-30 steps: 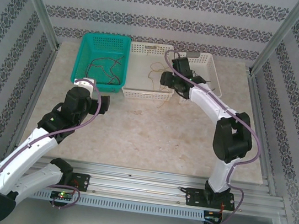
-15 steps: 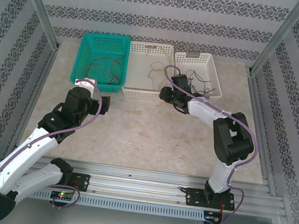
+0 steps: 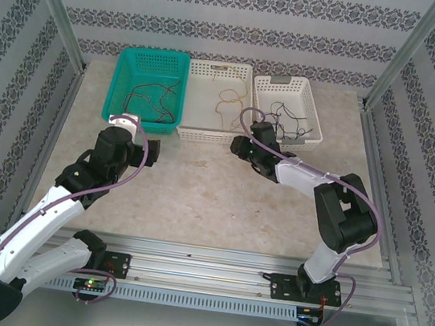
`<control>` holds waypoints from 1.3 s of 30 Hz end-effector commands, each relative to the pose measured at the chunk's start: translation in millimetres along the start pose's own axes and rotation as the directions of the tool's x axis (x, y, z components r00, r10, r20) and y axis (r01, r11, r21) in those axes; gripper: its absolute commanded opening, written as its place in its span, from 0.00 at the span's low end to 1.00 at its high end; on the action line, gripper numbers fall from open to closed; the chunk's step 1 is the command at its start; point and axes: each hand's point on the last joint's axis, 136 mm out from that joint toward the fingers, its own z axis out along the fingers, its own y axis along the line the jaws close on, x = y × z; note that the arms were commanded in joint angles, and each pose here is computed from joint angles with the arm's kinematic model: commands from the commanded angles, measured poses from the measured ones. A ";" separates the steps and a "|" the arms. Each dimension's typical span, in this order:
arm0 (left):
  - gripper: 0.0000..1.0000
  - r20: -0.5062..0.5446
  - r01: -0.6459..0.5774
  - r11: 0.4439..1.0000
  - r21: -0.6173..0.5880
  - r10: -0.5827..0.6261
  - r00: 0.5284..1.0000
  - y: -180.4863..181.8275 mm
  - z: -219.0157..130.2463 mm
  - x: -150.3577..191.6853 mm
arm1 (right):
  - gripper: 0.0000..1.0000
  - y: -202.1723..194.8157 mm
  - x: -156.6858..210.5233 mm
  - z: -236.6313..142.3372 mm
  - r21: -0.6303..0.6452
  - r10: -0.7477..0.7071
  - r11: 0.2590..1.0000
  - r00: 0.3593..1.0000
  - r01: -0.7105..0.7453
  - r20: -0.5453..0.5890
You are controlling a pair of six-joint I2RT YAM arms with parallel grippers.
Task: Untangle the cables
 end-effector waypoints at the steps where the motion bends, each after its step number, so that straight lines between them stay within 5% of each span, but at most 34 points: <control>1: 1.00 0.043 -0.009 1.000 0.003 0.009 0.999 -2.0 -5.5 -15.5 | 0.44 13.0 -7.9 -1.5 -0.039 0.008 0.999 0.999 -0.006 0.051; 15: 1.00 0.042 -0.013 1.000 0.002 0.013 0.999 -2.1 -5.0 -14.9 | 0.28 7.2 3.5 22.8 -0.037 0.041 0.999 0.999 -0.040 0.023; 25: 1.00 0.045 -0.013 1.000 0.004 0.013 0.999 -2.2 -5.4 -15.7 | 0.50 4.2 5.0 -4.7 -0.041 -0.005 0.999 0.998 0.007 0.057; 39: 1.00 0.042 -0.017 1.000 0.003 0.017 0.999 -2.5 -4.6 -14.9 | 0.53 3.5 11.9 -17.6 -0.047 -0.032 0.998 0.998 0.034 0.049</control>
